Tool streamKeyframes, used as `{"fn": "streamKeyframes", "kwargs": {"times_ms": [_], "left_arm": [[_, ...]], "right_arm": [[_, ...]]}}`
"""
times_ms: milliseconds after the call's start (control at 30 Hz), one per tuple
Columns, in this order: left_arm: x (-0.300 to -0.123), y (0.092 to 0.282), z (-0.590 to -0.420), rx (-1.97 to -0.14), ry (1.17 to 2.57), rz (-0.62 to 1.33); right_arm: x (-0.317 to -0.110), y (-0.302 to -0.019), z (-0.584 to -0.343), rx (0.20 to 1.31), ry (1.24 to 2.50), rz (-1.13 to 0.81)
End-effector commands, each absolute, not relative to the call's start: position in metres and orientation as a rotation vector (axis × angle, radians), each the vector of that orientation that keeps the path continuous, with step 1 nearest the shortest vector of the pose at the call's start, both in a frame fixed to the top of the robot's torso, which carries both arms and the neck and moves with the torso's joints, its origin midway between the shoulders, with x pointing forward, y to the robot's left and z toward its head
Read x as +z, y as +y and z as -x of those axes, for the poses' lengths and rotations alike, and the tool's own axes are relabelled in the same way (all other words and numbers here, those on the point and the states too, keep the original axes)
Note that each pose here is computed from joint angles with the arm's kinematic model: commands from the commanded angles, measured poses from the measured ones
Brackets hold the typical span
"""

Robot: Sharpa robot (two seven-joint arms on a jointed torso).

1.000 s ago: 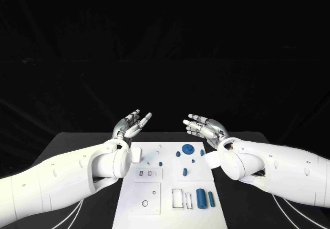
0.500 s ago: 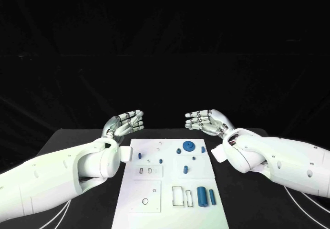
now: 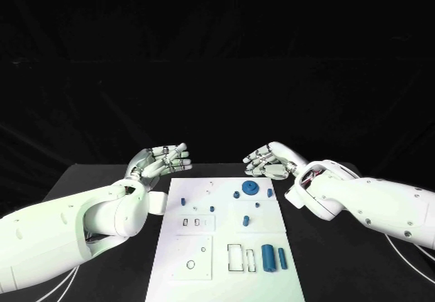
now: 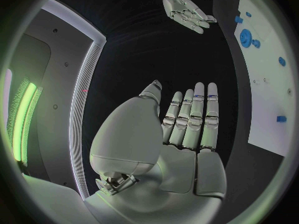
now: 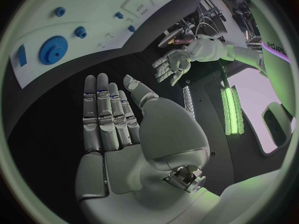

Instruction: Assemble the parts on the task board

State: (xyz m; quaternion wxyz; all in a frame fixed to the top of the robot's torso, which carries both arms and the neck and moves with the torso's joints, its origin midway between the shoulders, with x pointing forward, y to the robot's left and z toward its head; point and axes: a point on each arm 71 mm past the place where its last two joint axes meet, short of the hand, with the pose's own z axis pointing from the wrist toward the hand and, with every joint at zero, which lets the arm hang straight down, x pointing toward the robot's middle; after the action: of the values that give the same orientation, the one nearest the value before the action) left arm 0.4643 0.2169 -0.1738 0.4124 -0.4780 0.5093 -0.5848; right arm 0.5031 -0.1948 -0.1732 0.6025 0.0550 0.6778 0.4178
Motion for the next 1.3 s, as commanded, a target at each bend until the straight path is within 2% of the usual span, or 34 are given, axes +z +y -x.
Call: {"fn": "streamKeyframes", "kwargs": {"times_ms": [33,433,1300], "left_arm": [[-0.166,0.210,-0.459,-1.574,1.306,1.178],[-0.147,0.206,-0.447,-1.639,1.319,1.155],[-0.135,0.208,-0.444,-1.655,1.316,1.137]], "right_arm": [[-0.176,-0.192,-0.504,0.785,1.636,0.101],[-0.166,-0.174,-0.503,0.570,1.628,0.352],[-0.170,-0.152,-0.503,0.488,1.640,0.487]]}}
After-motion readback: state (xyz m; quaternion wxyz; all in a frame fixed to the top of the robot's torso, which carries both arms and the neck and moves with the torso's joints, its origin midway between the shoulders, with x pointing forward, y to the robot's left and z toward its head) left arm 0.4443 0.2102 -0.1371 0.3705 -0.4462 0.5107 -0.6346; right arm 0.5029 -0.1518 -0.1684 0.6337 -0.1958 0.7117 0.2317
